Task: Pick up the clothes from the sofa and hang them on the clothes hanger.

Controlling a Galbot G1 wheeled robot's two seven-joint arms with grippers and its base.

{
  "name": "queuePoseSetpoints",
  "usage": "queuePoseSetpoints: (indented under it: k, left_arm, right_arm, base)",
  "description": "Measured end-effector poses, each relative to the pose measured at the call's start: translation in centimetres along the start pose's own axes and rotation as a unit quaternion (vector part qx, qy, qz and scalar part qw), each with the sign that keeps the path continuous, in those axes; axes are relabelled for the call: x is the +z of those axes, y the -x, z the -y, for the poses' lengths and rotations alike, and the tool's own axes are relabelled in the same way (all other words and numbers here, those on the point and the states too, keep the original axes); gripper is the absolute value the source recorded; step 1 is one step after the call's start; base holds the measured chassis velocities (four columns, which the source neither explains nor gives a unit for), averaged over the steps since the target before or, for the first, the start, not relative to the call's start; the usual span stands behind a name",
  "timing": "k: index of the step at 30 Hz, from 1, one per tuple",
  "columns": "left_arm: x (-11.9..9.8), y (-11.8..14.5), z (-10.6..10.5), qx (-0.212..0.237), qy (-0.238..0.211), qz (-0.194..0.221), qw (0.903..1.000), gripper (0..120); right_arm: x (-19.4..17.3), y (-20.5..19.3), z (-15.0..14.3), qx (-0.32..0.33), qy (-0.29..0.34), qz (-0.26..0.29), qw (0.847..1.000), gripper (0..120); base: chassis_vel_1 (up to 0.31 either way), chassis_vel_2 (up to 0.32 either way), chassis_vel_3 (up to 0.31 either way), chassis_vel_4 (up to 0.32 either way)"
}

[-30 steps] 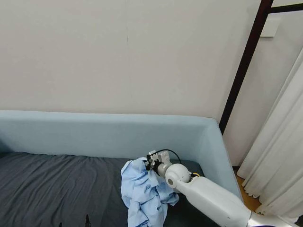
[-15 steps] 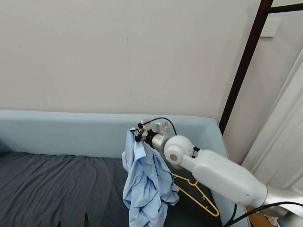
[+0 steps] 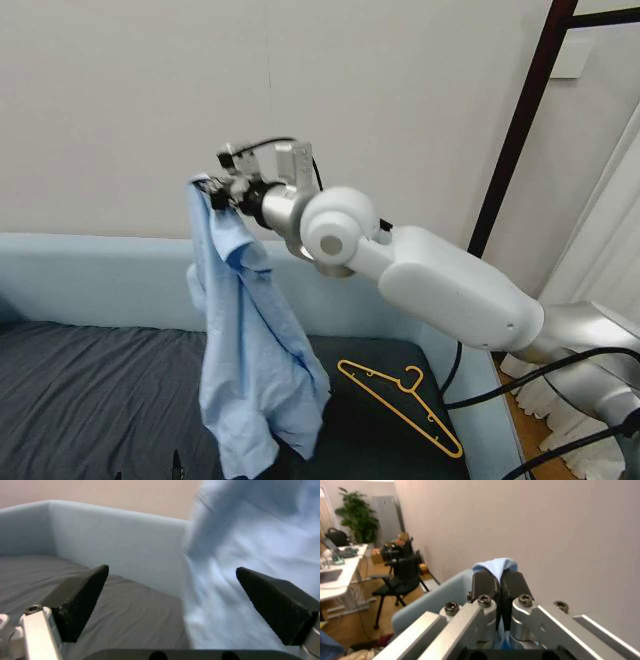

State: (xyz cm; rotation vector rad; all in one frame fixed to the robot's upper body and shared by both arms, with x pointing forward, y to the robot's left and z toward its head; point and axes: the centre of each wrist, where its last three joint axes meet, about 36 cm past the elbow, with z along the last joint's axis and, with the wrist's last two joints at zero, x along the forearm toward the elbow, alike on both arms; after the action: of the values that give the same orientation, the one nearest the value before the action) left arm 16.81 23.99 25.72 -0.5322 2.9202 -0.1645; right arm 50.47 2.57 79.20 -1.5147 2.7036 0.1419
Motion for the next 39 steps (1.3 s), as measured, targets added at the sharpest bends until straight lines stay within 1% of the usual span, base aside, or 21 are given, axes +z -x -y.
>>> queuePoseSetpoints:
  k: [3, 5, 6, 9, 10, 11, 13, 15, 17, 18, 19, 20, 21, 22, 24, 25, 27, 30, 35, 36, 39]
  left_arm:
    - [0.0, -0.2, 0.2, -0.004, -0.001, -0.004, 1.0, 100]
    - [-0.1, -0.6, 0.3, -0.006, 0.0, -0.009, 0.9999, 100]
    - [-0.1, -0.6, 0.3, -0.006, 0.0, -0.009, 0.9999, 100]
    - [-0.1, -0.9, 0.4, -0.006, 0.003, -0.013, 0.9999, 100]
    - [-0.1, -1.0, 0.4, -0.007, 0.003, -0.014, 0.9999, 100]
    - [-0.1, -1.0, 0.5, -0.007, 0.004, -0.016, 0.9998, 100]
    - [-0.1, -1.1, 0.5, -0.007, 0.004, -0.017, 0.9998, 100]
    - [-0.1, -1.2, 0.7, -0.007, 0.004, -0.023, 0.9997, 100]
    - [0.0, -1.3, 0.9, -0.007, 0.004, -0.026, 0.9996, 100]
    - [0.0, -1.3, 0.9, -0.007, 0.004, -0.026, 0.9996, 100]
    - [0.1, -1.4, 1.1, -0.007, 0.004, -0.029, 0.9996, 100]
    - [0.1, -1.4, 1.1, -0.006, 0.004, -0.029, 0.9995, 100]
    - [0.2, -1.5, 1.5, -0.004, 0.003, -0.035, 0.9994, 100]
    - [0.3, -1.6, 1.6, -0.003, 0.003, -0.038, 0.9993, 100]
    - [0.4, -1.6, 1.6, 0.002, 0.005, -0.041, 0.9992, 100]
    - [0.4, -1.6, 1.6, 0.002, 0.005, -0.041, 0.9992, 100]
    - [0.4, -1.6, 1.4, 0.005, 0.007, -0.041, 0.9991, 100]
    - [0.6, -1.5, 1.1, 0.009, 0.01, -0.042, 0.999, 100]
    - [1.0, -1.3, 1.1, 0.014, 0.011, -0.045, 0.9988, 100]
    - [1.0, -1.3, 1.1, 0.014, 0.011, -0.045, 0.9988, 100]
    - [1.1, -1.2, 1.0, 0.018, 0.012, -0.045, 0.9988, 100]
  right_arm:
    - [0.2, -0.1, 0.1, -0.005, 0.008, 0.007, 1.0, 0]
    - [2.0, -1.3, 1.3, -0.005, 0.017, 0.004, 1.0, 0]
    - [2.0, -1.3, 1.3, -0.005, 0.017, 0.004, 1.0, 0]
    - [8.3, -5.5, 4.4, 0.008, 0.029, -0.032, 0.999, 0]
    - [9.5, -6.4, 4.9, 0.01, 0.032, -0.039, 0.999, 0]
    - [12.6, -8.7, 6.0, 0.017, 0.043, -0.057, 0.997, 0]
    - [13.1, -9.0, 6.1, 0.019, 0.044, -0.06, 0.997, 0]
    - [17.9, -13.5, 8.5, 0.048, 0.049, -0.087, 0.994, 0]
    - [21.9, -17.3, 10.2, 0.067, 0.042, -0.112, 0.99, 0]
    - [21.9, -17.3, 10.2, 0.067, 0.042, -0.112, 0.99, 0]
    - [24.5, -19.7, 11.0, 0.082, 0.042, -0.133, 0.987, 0]
    - [25.0, -20.1, 11.1, 0.084, 0.043, -0.137, 0.986, 0]
    - [30.2, -24.8, 12.5, 0.111, 0.048, -0.174, 0.977, 0]
    - [32.1, -26.7, 13.5, 0.125, 0.046, -0.182, 0.974, 0]
    - [34.7, -29.1, 15.4, 0.149, 0.044, -0.194, 0.969, 0]
    - [34.7, -29.1, 15.4, 0.149, 0.044, -0.194, 0.969, 0]
    - [36.2, -30.9, 17.1, 0.166, 0.04, -0.203, 0.964, 0]
    - [37.4, -32.8, 19.4, 0.183, 0.031, -0.211, 0.96, 0]
    - [38.5, -34.1, 20.9, 0.2, 0.009, -0.227, 0.953, 0]
    - [38.5, -34.1, 20.9, 0.2, 0.009, -0.227, 0.953, 0]
    - [40.4, -34.6, 20.7, 0.216, -0.005, -0.25, 0.944, 0]
  base:
    - [0.0, 0.0, 0.0, 0.0]
    - [0.0, 0.0, 0.0, 0.0]
    - [0.0, 0.0, 0.0, 0.0]
    - [0.0, 0.0, 0.0, 0.0]
    - [0.0, 0.0, 0.0, 0.0]
    - [0.0, 0.0, 0.0, 0.0]
    - [0.0, 0.0, 0.0, 0.0]
    - [0.0, 0.0, 0.0, 0.0]
    - [0.0, 0.0, 0.0, 0.0]
    - [0.0, 0.0, 0.0, 0.0]
    - [0.0, 0.0, 0.0, 0.0]
    - [0.0, 0.0, 0.0, 0.0]
    - [0.0, 0.0, 0.0, 0.0]
    - [0.0, 0.0, 0.0, 0.0]
    - [0.0, 0.0, 0.0, 0.0]
    - [0.0, 0.0, 0.0, 0.0]
    - [0.0, 0.0, 0.0, 0.0]
    - [0.0, 0.0, 0.0, 0.0]
    - [0.0, 0.0, 0.0, 0.0]
    - [0.0, 0.0, 0.0, 0.0]
    - [0.0, 0.0, 0.0, 0.0]
